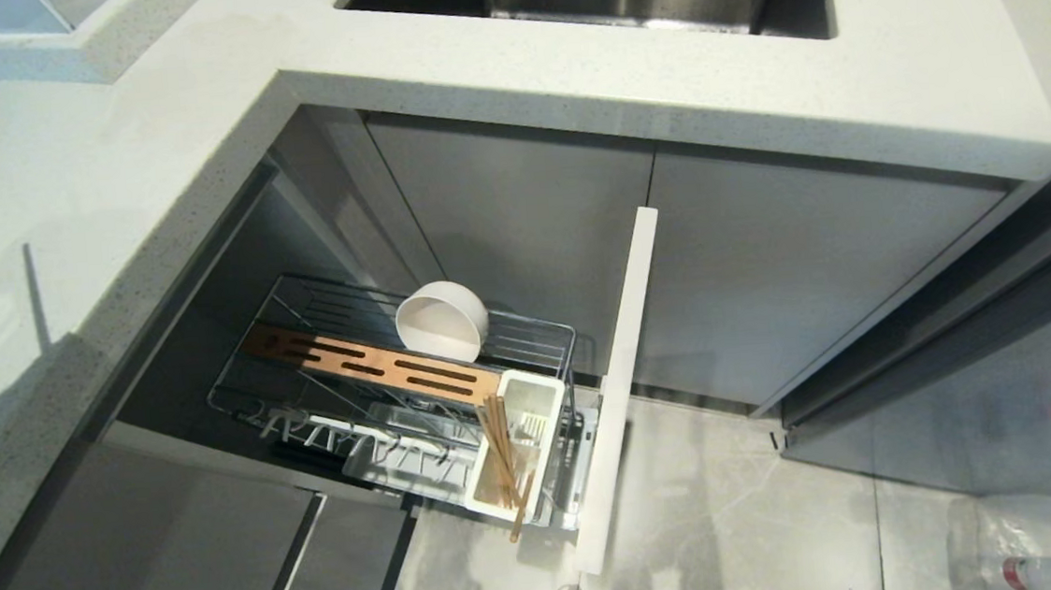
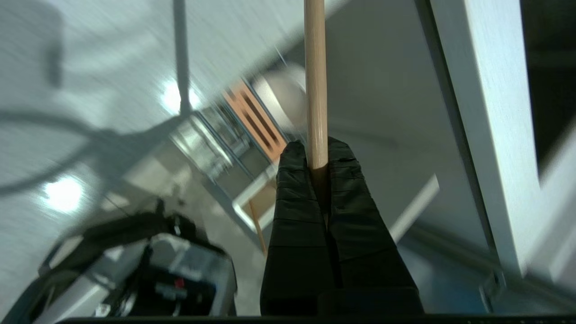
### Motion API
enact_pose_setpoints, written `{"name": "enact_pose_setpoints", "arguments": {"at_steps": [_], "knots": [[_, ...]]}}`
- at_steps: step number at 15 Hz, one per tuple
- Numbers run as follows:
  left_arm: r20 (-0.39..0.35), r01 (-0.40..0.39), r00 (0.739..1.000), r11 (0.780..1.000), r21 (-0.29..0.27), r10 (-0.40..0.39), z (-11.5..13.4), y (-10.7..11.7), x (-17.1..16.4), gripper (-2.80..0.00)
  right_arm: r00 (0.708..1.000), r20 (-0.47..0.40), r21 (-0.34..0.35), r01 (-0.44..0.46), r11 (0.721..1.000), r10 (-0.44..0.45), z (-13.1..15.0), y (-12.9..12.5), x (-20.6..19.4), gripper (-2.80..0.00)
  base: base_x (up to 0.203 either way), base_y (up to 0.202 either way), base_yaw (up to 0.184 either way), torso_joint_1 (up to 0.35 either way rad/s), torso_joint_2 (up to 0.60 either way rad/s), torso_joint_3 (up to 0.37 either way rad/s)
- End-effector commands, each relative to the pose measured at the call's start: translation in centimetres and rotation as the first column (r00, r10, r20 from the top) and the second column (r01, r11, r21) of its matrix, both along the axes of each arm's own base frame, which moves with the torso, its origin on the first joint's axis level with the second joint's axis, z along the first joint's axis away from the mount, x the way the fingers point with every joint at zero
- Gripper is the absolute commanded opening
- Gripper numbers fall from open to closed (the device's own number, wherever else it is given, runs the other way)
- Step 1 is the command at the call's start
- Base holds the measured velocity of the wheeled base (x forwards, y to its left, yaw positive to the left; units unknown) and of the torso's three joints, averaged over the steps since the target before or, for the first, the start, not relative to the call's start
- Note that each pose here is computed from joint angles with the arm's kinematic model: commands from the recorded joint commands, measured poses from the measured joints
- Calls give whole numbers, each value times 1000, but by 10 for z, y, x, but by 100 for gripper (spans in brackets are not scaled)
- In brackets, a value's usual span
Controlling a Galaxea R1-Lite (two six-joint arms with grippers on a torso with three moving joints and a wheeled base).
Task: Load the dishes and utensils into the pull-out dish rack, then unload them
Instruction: Pick up the chopsticks and place it in the cupboard
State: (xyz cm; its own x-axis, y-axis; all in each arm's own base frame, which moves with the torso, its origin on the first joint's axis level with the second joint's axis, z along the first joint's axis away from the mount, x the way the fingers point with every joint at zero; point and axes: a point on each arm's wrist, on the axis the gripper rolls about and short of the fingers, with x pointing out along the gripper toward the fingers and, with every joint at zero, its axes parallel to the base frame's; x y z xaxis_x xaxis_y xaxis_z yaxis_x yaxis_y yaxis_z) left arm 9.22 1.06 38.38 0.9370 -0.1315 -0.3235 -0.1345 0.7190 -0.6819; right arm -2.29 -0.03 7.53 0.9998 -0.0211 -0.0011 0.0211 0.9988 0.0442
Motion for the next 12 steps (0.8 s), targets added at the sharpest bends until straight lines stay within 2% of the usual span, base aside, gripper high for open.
{"name": "enact_pose_setpoints", "arguments": {"at_steps": [1,3,5,7,10,12], "knots": [[9,115,993,993,-4,-115,0,-12,-15,-280,1000,-2,0,0,1000,0,0,0,0,-280,0,0,0,0,0,0],[-43,263,964,965,-15,-263,-9,-23,-17,-280,1000,-2,0,0,1000,0,0,0,0,-280,0,0,0,0,0,0],[-126,395,909,918,-35,-397,-22,-35,-17,-280,1000,-3,0,0,1000,0,0,0,0,-280,0,0,0,0,0,0],[-244,488,838,871,-61,-487,-42,-47,-9,-280,1000,-3,0,0,1000,0,0,0,0,-280,0,0,0,0,0,0],[-453,547,719,831,-99,-527,-77,-68,18,-280,1000,-2,0,0,1000,0,0,0,0,-280,0,0,0,0,0,0],[-559,578,632,807,-121,-537,-98,-82,31,-280,1000,-3,0,0,1000,0,-1,0,0,-280,0,0,0,0,0,0]]}}
